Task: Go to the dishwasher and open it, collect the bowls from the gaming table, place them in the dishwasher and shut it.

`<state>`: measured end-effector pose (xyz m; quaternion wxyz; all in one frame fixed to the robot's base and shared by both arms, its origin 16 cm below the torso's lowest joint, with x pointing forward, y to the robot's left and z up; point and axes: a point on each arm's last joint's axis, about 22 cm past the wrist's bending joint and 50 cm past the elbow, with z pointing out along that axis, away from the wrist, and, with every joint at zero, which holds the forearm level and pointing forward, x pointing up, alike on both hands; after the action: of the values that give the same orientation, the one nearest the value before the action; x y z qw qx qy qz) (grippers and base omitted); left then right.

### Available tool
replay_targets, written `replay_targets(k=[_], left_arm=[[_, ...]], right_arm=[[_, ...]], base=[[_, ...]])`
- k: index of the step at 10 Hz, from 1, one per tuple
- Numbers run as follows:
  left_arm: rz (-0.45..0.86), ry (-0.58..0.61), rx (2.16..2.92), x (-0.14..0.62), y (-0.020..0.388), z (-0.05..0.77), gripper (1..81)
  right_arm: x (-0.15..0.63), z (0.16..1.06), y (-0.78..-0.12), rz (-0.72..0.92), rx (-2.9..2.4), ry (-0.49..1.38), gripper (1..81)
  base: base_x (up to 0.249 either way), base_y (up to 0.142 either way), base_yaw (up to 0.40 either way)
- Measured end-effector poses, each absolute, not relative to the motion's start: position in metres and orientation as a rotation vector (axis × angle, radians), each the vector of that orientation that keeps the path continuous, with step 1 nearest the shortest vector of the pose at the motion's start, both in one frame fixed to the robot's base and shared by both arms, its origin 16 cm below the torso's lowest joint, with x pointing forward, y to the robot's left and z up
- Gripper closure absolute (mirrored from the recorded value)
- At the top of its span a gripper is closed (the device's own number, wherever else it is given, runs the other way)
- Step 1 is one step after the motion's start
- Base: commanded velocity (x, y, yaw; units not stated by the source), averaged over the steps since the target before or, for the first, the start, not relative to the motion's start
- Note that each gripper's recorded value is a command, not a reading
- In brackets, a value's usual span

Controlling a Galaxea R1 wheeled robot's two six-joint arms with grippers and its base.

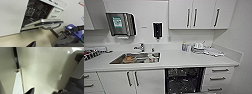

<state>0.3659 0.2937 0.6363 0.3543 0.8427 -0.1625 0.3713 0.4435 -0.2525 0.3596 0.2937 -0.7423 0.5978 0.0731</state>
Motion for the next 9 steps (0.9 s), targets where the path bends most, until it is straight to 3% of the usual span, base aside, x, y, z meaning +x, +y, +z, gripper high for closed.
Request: replay_targets(k=[4,9], left_arm=[[0.951,-0.420,2.176,0.367,0.290,0.627,1.0],[0.835,-0.415,2.345,0.364,0.325,0.523,1.0]], right_arm=[[0.451,0.360,-0.268,0.131,-2.018,1.548,1.0],[0.395,0.315,-0.294,-0.024,-2.400,1.099,1.0]], base=[[0.000,0.000,0.000],[0.000,0.000,0.000]])
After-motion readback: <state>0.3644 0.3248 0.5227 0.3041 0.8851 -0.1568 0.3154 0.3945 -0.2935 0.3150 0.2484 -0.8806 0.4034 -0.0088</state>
